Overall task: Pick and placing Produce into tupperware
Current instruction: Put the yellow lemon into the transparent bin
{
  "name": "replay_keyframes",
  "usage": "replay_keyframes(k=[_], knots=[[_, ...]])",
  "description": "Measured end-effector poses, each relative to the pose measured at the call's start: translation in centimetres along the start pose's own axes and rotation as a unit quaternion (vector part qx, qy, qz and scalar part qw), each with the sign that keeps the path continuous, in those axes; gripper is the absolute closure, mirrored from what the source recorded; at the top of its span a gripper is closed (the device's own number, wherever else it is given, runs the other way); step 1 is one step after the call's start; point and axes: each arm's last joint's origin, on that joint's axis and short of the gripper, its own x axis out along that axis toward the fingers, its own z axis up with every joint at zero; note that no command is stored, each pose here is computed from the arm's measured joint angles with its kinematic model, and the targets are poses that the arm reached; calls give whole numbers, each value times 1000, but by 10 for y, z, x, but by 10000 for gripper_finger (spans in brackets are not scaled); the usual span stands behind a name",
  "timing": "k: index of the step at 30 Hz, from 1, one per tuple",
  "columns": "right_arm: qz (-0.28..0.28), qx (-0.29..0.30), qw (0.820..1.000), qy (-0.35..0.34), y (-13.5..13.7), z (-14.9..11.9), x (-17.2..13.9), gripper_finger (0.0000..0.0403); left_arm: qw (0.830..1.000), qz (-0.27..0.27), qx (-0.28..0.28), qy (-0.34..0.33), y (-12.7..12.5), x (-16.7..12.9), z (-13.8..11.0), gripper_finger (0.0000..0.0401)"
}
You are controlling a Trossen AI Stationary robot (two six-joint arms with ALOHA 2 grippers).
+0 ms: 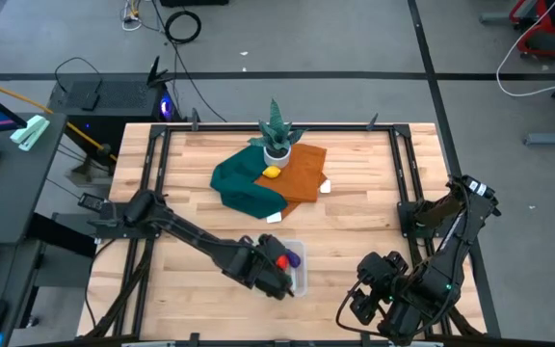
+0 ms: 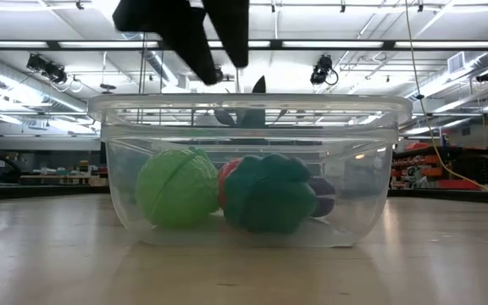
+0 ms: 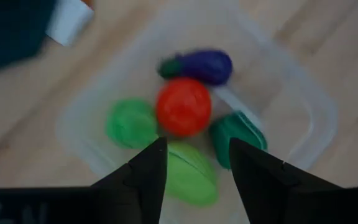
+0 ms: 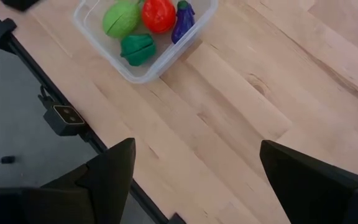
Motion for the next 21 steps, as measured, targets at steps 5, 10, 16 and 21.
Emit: replay_keyframes(k=[5, 10, 16, 21], knots=[[-1, 7, 1000, -6, 0, 0, 0, 94, 999, -19, -13, -35, 7, -30, 22, 222], [-9, 8, 1000, -13, -2, 0, -1, 94, 997, -20, -21, -65, 23, -63, 30, 219], [-31, 13, 999, -22, -9, -6, -4, 94, 995, 38, -36, -81, 49, -91, 15, 231], [-36, 14, 999, -30, -12, -10, -7, 94, 992, 43, -80, -91, 66, -96, -10, 243]])
